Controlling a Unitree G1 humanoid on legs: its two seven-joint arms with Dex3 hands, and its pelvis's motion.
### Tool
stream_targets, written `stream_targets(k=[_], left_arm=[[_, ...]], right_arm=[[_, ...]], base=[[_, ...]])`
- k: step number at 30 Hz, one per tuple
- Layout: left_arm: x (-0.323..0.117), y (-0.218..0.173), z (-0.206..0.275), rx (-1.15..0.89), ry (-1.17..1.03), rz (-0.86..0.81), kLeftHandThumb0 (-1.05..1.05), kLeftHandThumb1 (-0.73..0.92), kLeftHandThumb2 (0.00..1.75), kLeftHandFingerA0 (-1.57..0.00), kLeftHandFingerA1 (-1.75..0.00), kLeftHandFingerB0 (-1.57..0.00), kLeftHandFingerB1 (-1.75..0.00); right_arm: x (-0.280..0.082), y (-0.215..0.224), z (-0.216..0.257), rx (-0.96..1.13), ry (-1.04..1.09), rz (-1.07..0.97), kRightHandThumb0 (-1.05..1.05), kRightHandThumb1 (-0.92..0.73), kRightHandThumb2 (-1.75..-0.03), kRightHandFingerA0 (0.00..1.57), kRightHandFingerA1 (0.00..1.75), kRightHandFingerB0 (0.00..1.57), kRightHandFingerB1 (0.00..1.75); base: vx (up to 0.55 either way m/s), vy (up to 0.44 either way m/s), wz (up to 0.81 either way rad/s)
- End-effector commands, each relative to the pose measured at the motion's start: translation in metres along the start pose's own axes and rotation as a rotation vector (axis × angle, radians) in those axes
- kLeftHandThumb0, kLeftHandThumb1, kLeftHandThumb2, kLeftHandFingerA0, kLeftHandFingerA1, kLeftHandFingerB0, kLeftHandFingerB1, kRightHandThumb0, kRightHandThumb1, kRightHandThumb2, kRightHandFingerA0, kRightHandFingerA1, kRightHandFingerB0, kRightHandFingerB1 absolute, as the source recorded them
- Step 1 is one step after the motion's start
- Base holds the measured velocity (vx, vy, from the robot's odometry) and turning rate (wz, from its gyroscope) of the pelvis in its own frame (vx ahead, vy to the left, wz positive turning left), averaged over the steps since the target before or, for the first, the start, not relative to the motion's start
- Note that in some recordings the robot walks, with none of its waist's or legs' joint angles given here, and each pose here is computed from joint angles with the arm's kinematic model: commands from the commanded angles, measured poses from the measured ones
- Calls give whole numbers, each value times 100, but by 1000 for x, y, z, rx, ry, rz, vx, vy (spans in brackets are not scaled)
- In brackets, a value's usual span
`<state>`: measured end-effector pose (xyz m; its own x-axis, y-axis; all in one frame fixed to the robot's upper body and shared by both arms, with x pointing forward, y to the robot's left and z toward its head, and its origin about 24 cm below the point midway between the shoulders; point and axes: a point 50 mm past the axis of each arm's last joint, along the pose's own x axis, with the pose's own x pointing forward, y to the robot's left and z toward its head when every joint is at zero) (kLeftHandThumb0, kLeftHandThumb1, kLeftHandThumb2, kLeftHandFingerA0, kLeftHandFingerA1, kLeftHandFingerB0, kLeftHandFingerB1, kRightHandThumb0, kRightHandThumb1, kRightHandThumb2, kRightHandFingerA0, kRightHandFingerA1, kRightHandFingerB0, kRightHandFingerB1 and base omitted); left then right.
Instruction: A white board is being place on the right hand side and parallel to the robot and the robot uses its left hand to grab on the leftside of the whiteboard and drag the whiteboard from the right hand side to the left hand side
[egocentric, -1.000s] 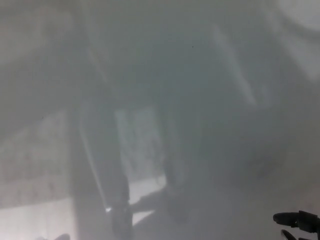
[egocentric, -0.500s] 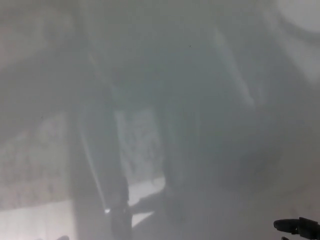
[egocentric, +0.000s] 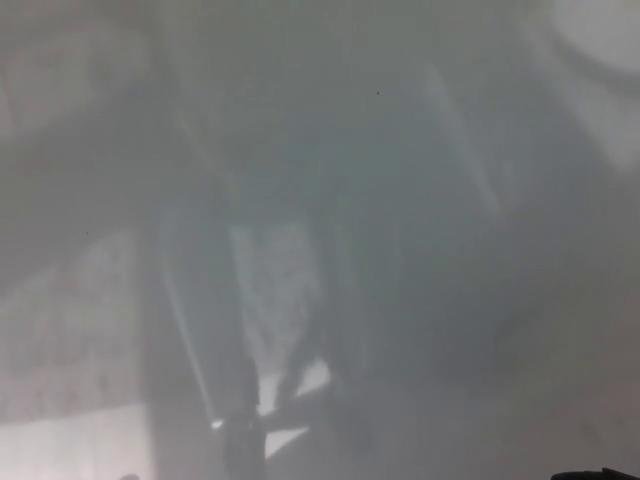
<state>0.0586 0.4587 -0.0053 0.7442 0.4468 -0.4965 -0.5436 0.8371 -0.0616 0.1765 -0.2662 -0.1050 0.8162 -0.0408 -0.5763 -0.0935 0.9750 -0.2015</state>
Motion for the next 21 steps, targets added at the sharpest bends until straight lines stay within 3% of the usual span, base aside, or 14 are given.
stream_targets(k=[1, 2, 3, 4, 5, 6, 7, 8, 11, 12, 13, 16, 20, 21], left_arm=[[-6, -4, -21, 39, 33, -16, -24, 48, 65, -10, -34, -4, -16], [-5, -7, -24, 54, 48, -21, -24, 50, 61, -9, -31, -10, -20], [-3, -10, -28, 62, 63, -26, -24, 50, 61, -9, -31, -10, -20], [-3, -12, -32, 77, 83, -32, -13, 54, 96, -1, -48, 0, -47], [-1, -16, -35, 105, 101, -35, -11, 57, 98, -1, -48, 0, -47], [2, -19, -35, 106, 103, -37, -19, 57, 60, -14, -31, -10, -27], [5, -24, -37, 108, 114, -47, -18, 59, 61, -17, -32, -11, -28], [6, -27, -39, 131, 127, -59, -20, 62, 62, -15, -31, -10, -27], [12, -39, -43, 234, 178, -114, -18, 64, 61, -21, -33, -8, -20], [13, -46, -52, 273, 225, -138, -16, 71, 61, -45, -40, -4, -25], [15, -54, -60, 288, 241, -137, -14, 70, 62, -51, -62, -8, -23], [15, -62, -72, 280, 260, -136, -11, 71, 63, -33, -37, -8, -22], [15, -68, -82, 315, 277, -112, -19, 71, 62, -44, -38, -12, -27], [14, -69, -85, 331, 271, -98, -15, 70, 61, -35, -35, -16, -27]], right_arm=[[-2, -2, -4, 14, 14, -40, -43, -50, -90, 84, 74, 51, 58], [-2, -3, -3, 12, 14, -41, -41, -62, -59, 94, 66, 59, 42], [-2, -4, -4, 7, 16, -42, -41, -62, -59, 94, 66, 59, 42], [-5, -4, -7, 7, 25, -38, -45, -50, -90, 83, 75, 50, 58], [-6, -2, -10, 25, 29, -34, -47, -50, -89, 83, 75, 53, 58], [-5, -1, -9, 30, 27, -34, -48, -50, -89, 84, 75, 56, 59], [-5, -1, -9, 9, 26, -31, -52, -52, -89, 85, 73, 55, 58], [-6, 0, -10, 3, 24, -29, -46, -62, -60, 92, 64, 62, 44], [-5, 0, -8, 19, 13, -29, -46, -62, -60, 92, 64, 62, 44], [-5, -1, -9, 26, 27, -37, -50, -50, -89, 84, 73, 56, 59], [-3, -1, -7, 26, 23, -36, -49, -51, -88, 85, 74, 55, 58], [-4, -2, -8, 19, 29, -36, -43, -51, -90, 87, 75, 52, 58], [-4, -2, -8, 23, 30, -45, -47, -52, -89, 84, 74, 55, 58], [-5, -2, -10, 33, 33, -44, -45, -52, -89, 85, 74, 55, 58]], base=[[0, 0, 0], [0, 0, 0], [0, 0, 0], [0, 0, 0], [0, 0, 0], [0, 0, 0], [0, 0, 0], [0, 0, 0], [0, 0, 0], [0, 0, 0], [0, 0, 0], [0, 0, 0], [0, 0, 0], [0, 0, 0]])
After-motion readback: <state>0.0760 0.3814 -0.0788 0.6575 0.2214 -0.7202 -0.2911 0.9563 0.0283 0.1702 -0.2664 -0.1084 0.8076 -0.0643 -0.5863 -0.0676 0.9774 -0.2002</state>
